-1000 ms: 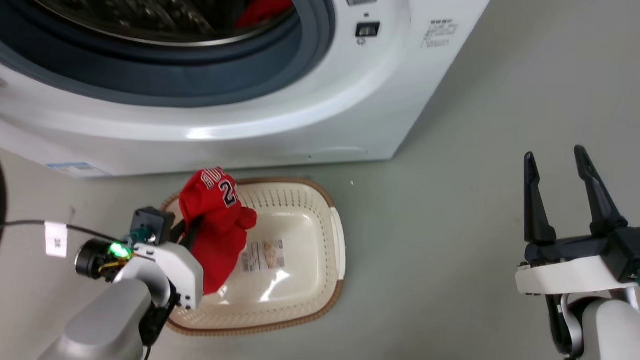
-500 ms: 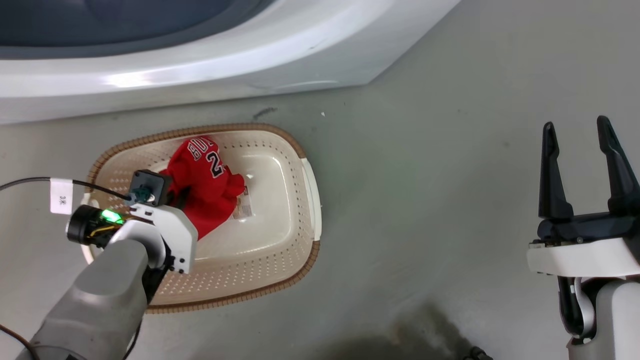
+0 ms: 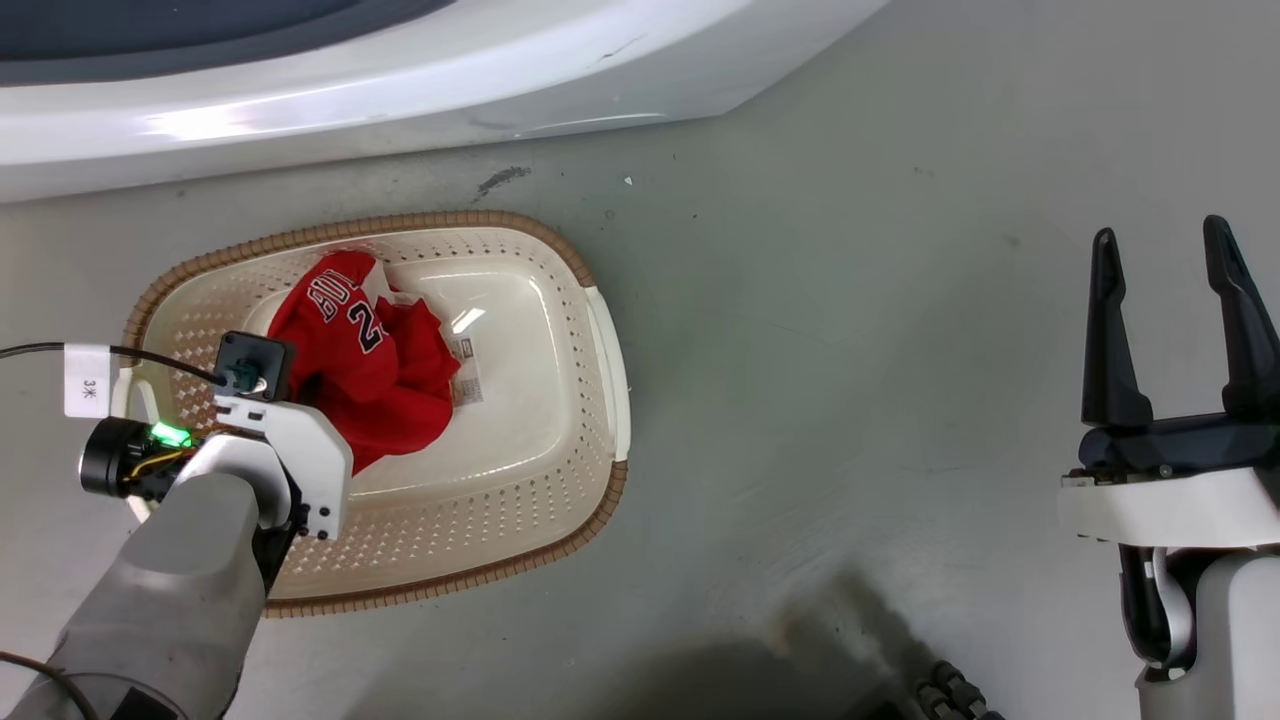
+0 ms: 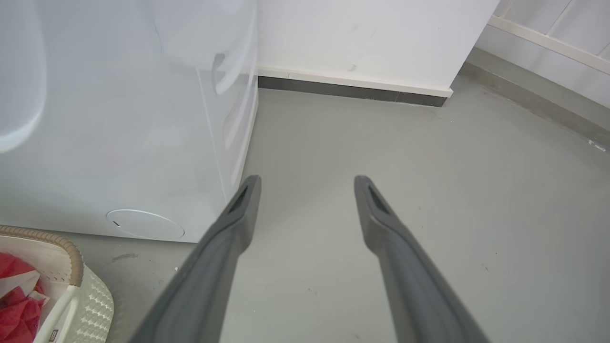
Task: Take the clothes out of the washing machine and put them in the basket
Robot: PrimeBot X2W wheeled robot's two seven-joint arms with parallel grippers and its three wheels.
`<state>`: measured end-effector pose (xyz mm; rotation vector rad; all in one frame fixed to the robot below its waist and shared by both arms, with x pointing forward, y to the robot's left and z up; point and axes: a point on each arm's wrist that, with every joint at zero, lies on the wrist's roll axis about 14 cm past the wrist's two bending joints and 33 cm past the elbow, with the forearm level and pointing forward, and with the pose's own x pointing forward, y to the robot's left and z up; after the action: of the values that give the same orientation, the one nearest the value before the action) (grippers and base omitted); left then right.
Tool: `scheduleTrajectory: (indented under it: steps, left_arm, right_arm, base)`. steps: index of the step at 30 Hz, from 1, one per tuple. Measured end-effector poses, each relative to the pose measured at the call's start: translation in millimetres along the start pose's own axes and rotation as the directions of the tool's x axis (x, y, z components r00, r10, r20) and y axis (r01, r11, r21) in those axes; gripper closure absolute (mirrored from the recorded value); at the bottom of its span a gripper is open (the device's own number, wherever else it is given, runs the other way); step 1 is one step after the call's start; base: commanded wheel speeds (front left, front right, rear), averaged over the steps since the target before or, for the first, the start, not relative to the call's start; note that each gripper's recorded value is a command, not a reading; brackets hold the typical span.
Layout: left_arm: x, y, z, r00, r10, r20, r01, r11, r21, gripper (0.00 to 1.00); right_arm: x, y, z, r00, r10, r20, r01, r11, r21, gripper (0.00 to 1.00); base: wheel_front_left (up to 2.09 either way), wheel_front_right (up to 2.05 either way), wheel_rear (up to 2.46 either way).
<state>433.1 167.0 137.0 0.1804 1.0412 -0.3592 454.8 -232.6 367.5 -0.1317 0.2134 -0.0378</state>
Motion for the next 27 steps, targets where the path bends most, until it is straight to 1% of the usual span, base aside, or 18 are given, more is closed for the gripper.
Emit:
scheduleTrajectory:
  steps: [1, 6, 13, 16, 21, 23, 27]
  left_arm:
    - [-1, 0, 0, 1.0, 0.004, -0.001, -0.004, 1.0, -0.005, 0.0]
    - [-13, -5, 5, 1.0, 0.01, 0.019, -0.01, 1.0, -0.019, 0.0]
    - [-42, 3, 21, 0.995, 0.052, 0.086, -0.045, 0.996, -0.075, 0.0]
    - [-57, 4, 35, 0.989, 0.06, 0.138, -0.047, 0.994, -0.095, 0.0]
    - [-88, 8, 70, 0.955, 0.088, 0.284, -0.049, 0.988, -0.143, 0.0]
    - [-103, 9, 81, 0.932, 0.112, 0.344, -0.047, 0.98, -0.194, 0.0]
    - [-136, 3, 100, 0.879, 0.125, 0.46, -0.031, 0.978, -0.207, 0.0]
  right_arm:
    - [0, 0, 1, 1.0, 0.001, 0.001, -0.001, 1.0, 0.001, 0.0]
    - [-2, 3, 11, 1.0, 0.008, 0.023, -0.008, 1.0, 0.006, 0.0]
    - [-7, 7, 40, 0.996, 0.021, 0.092, -0.022, 1.0, 0.008, 0.0]
    - [-11, 6, 51, 0.993, 0.019, 0.118, -0.02, 1.0, 0.01, 0.0]
    - [-22, 4, 70, 0.987, 0.015, 0.16, -0.017, 1.0, 0.014, 0.0]
    - [-27, 4, 78, 0.984, 0.013, 0.176, -0.016, 1.0, 0.015, 0.0]
    - [-39, 2, 90, 0.979, 0.008, 0.204, -0.013, 1.0, 0.02, 0.0]
  base:
    - [0.0, 0.0, 0.0]
    - [0.0, 0.0, 0.0]
    - [0.0, 0.0, 0.0]
    - [0.0, 0.0, 0.0]
    - [0.0, 0.0, 0.0]
    - [0.0, 0.0, 0.0]
    - [0.0, 0.0, 0.0]
